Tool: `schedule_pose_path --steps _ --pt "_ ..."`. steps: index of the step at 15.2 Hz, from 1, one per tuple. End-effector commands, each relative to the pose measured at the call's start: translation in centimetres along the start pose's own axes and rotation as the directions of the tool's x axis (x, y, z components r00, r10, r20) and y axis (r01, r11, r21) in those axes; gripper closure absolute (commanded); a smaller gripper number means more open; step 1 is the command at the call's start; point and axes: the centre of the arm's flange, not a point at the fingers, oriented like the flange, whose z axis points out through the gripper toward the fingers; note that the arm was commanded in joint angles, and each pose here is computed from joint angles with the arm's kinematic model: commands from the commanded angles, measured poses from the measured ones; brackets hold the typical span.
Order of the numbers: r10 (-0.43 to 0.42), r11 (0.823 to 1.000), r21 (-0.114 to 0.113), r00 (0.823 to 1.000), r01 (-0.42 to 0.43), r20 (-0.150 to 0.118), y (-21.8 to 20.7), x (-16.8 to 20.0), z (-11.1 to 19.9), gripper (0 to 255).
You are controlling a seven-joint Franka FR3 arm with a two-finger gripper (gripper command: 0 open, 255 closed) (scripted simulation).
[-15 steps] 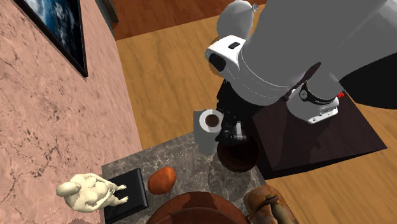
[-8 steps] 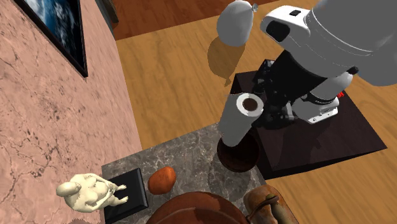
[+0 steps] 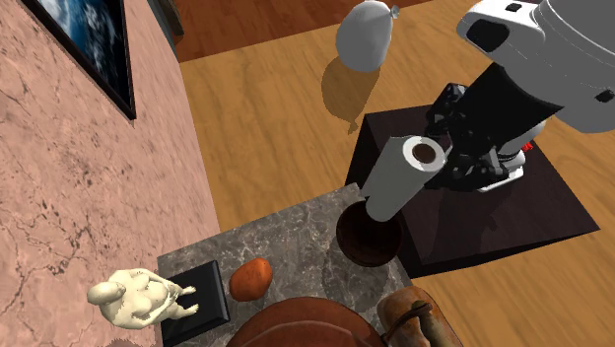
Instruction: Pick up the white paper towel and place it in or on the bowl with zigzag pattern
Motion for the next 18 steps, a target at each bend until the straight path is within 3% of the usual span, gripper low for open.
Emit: schedule_pose_path --steps 1,18 --pt "0.000 1.000 0.000 1.000 0.000 0.000 0.1 -0.3 1.1 255" --pt "0.000 1.000 0.000 1.000 0.000 0.000 0.1 -2.3 9.9 255"
